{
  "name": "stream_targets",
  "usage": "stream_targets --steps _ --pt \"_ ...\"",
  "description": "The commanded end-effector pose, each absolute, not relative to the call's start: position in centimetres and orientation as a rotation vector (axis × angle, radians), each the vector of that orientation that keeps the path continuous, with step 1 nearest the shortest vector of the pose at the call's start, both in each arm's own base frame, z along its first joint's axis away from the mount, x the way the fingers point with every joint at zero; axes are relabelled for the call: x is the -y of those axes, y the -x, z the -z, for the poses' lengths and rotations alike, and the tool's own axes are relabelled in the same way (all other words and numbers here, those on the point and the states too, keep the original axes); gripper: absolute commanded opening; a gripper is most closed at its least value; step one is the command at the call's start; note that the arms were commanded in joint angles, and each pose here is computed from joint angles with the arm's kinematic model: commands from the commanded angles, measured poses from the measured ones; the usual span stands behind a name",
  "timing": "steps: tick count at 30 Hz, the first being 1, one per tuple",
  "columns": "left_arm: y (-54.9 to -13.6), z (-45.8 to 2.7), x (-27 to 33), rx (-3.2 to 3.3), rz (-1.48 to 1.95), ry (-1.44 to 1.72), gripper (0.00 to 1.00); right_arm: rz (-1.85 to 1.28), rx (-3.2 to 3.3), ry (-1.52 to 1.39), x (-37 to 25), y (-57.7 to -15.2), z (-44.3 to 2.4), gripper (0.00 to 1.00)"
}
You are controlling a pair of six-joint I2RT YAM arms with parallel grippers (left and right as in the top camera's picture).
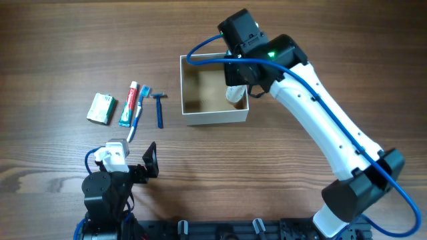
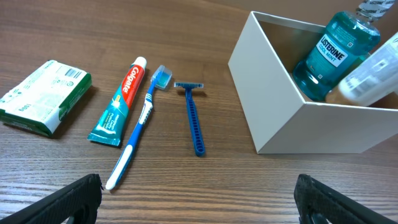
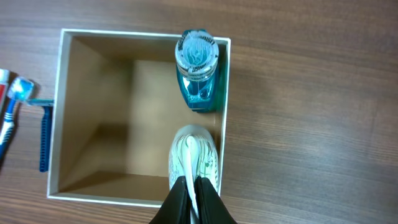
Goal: Pack container
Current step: 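Move the lotion tube into the box beside the mouthwash, then release the lotion tube and retract the right arm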
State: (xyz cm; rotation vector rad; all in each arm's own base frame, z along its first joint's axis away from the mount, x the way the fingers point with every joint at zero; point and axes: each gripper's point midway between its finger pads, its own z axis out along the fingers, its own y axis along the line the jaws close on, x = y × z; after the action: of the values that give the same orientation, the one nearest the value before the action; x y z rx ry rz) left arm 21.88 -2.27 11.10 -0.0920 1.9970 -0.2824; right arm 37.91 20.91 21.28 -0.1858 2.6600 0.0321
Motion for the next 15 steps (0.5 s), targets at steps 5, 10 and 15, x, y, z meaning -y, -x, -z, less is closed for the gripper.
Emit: stream_targets --steps 5,10,15 --pt "-21.81 -10.97 2.56 -1.995 0.296 0.07 1.0 0.021 -2.681 0.156 -20.74 -38.62 -19.58 0.04" --pt "-21.82 -10.98 2.56 -1.995 0.296 0.069 1.0 0.02 -2.68 0.156 -20.76 -38.63 -19.59 0.35" --pt "-21.81 -10.97 2.56 -1.995 0.296 0.07 1.0 0.024 -2.673 0.167 -20.67 -38.62 -19.85 0.56"
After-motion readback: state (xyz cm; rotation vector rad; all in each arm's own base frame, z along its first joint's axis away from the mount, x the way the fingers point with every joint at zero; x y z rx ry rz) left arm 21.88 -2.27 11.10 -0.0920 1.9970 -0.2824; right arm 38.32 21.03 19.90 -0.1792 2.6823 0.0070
